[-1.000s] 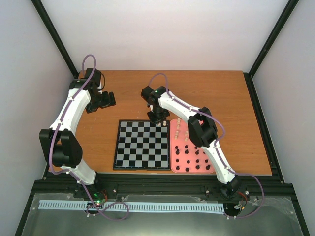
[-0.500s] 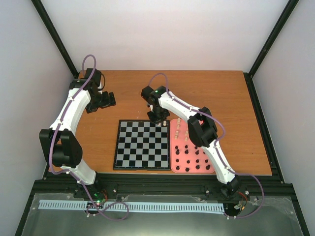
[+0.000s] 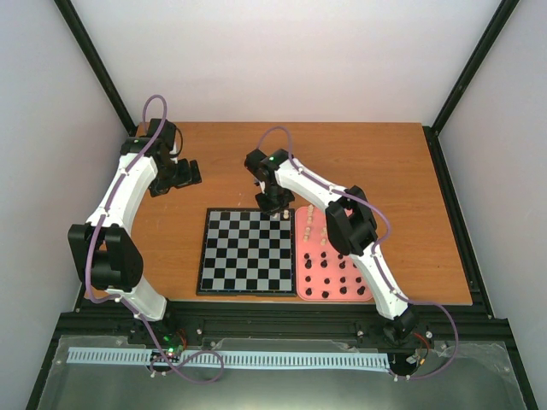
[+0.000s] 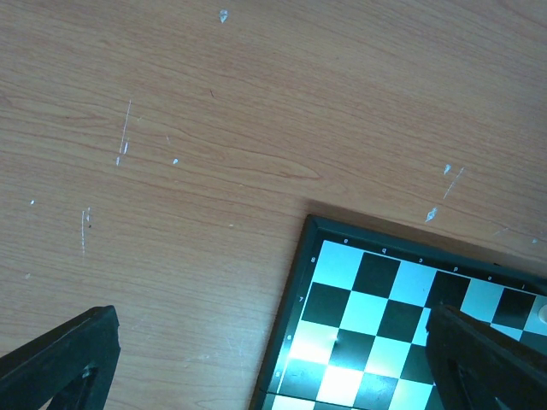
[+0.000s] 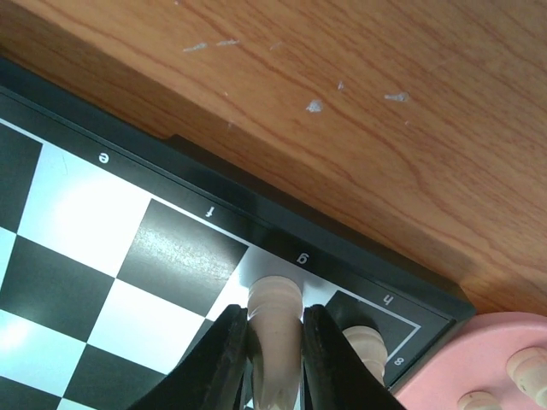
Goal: Set up the chess pieces on the board
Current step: Place the chess piece on the chessboard, then pick up the chess piece from the storage box.
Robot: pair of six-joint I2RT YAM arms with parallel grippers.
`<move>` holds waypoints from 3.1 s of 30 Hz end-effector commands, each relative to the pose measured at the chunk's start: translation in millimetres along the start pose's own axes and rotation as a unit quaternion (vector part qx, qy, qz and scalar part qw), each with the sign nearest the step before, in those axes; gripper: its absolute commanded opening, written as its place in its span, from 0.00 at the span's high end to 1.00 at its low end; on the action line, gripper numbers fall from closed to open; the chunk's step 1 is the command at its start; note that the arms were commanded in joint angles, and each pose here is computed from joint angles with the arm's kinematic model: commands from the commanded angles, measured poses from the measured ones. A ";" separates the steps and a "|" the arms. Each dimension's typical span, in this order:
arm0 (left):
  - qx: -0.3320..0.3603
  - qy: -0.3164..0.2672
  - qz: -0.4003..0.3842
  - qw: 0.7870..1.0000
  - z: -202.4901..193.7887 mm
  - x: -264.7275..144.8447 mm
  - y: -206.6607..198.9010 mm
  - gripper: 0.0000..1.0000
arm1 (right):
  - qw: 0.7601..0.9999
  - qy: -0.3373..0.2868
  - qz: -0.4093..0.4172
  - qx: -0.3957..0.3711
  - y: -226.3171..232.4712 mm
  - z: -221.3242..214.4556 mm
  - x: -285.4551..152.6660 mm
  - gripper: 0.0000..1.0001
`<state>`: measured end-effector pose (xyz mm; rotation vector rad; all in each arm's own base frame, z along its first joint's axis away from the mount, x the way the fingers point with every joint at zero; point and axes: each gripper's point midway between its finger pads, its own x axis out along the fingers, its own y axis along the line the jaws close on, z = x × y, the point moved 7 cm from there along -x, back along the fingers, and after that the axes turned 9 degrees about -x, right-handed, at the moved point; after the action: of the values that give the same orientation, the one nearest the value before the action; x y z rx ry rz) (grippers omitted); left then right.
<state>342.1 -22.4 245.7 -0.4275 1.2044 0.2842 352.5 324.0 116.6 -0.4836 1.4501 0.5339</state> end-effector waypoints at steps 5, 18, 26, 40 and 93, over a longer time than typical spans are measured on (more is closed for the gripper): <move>0.001 -0.017 -0.016 1.000 2.1 -10.3 -2.8 0.00 | 1.000 -0.012 0.013 -0.013 4.7 7.2 7.5 0.78; 0.000 -0.019 -0.017 1.000 3.4 -10.9 -3.5 0.00 | 0.999 -0.030 -0.007 -0.013 0.5 8.6 -7.8 0.72; 0.000 -0.017 -0.017 1.000 3.1 -9.9 -3.5 0.00 | 0.999 -0.018 -0.027 -0.006 -3.7 4.7 -5.7 0.73; 0.001 -0.016 -0.016 1.000 2.1 -9.6 -3.0 0.00 | 0.998 -0.054 -0.004 -0.018 1.2 11.6 -25.1 0.56; 0.001 -0.010 -0.015 1.000 4.2 -5.0 -4.5 0.00 | 0.986 0.017 -0.042 0.157 -139.0 -84.5 0.6 0.62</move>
<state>343.1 -24.3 246.1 -0.4387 1.2030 0.2674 371.1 163.5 115.1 -0.3038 1.4970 0.2200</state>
